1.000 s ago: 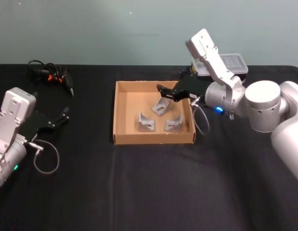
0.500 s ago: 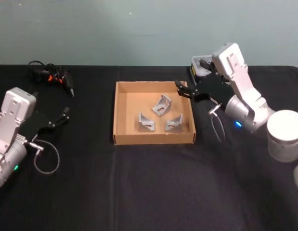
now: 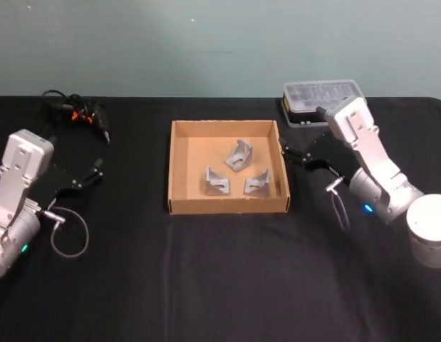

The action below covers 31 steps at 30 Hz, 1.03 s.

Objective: Use one hand to pick up the angle iron from the table and place it into the box.

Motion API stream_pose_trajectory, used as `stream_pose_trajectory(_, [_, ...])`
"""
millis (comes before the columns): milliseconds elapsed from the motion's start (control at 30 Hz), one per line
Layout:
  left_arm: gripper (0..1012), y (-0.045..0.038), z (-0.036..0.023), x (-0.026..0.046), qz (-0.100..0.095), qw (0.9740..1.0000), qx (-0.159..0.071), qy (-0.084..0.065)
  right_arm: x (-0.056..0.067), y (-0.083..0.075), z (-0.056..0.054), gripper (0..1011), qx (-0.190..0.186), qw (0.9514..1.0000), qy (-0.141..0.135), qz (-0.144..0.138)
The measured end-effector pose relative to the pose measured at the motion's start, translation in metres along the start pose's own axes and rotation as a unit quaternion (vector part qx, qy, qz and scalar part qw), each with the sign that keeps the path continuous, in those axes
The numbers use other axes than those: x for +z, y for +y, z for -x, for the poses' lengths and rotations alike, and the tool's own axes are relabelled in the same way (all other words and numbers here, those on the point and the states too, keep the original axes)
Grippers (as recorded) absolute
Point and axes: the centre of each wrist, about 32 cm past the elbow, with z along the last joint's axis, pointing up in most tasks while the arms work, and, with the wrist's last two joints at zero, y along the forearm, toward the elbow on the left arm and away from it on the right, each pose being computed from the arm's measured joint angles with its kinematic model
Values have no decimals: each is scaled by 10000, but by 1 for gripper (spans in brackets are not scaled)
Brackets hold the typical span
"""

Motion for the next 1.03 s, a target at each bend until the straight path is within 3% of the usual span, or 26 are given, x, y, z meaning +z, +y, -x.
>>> stream_pose_trajectory(1033, [1000,0,0,0,0,10000,0,0,21,21,-6,1000,16,10000,4,-16])
